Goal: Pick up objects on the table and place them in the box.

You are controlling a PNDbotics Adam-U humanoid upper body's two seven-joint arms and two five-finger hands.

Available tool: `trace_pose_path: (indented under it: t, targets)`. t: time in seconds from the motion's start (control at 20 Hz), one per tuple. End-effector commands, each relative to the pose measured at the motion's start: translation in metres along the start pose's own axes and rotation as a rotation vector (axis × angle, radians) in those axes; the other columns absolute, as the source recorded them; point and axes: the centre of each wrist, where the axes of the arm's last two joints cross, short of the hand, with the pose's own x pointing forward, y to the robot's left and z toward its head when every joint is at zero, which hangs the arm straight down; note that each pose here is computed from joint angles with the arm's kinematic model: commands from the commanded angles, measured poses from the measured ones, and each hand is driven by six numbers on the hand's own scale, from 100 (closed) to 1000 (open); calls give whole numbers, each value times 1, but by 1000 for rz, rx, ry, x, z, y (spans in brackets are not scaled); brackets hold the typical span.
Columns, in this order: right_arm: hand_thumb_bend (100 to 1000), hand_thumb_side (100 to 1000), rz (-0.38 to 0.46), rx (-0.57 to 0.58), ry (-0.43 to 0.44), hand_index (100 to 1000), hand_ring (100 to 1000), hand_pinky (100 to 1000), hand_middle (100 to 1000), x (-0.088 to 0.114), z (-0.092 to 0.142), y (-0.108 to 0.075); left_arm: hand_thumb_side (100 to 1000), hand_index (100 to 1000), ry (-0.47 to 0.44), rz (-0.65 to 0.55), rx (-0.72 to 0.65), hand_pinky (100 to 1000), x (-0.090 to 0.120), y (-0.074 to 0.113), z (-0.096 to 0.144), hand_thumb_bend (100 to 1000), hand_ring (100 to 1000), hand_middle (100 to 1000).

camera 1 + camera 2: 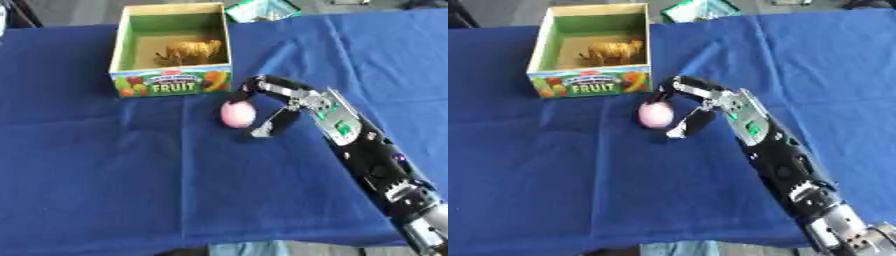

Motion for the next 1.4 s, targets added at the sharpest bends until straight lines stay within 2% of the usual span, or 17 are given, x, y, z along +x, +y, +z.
trace_pose_path:
  t: [0.05, 0.1, 0.15, 0.3, 0.75, 0.85, 1.2, 1.4]
  targets:
    - [280, 100, 38, 15, 30, 689, 782, 769, 578, -5, 1, 4, 730, 691, -19, 24, 11, 762, 1, 10, -3, 254, 572, 615]
    - [203, 100, 46, 2, 31, 661, 762, 761, 547, -5, 1, 3, 728, 690, -17, 37, 10, 761, 0, 10, -3, 251, 572, 615]
    - [165, 100, 51, -15, 31, 637, 749, 755, 526, -5, 1, 2, 728, 690, -16, 51, 9, 761, -1, 11, -3, 249, 571, 615]
    - [100, 100, 56, -83, 21, 576, 712, 741, 475, -4, 1, -3, 730, 690, -12, 93, 3, 760, -4, 12, -3, 244, 571, 614]
    - [100, 100, 71, -312, -66, 416, 607, 706, 324, 16, -13, -29, 731, 689, 1, 204, 2, 758, -10, 18, -3, 226, 570, 613]
    - [100, 100, 77, -335, -94, 409, 603, 705, 319, 23, -19, -35, 731, 689, 2, 210, 4, 758, -10, 18, -3, 226, 570, 613]
    - [100, 100, 102, -418, -209, 414, 607, 704, 323, 61, -41, -79, 734, 687, -5, 231, -20, 759, -8, 14, -2, 226, 570, 613]
    - [100, 100, 93, -466, -208, 415, 608, 704, 325, 72, -52, -98, 736, 685, -15, 264, -29, 759, -4, 9, -1, 234, 570, 612]
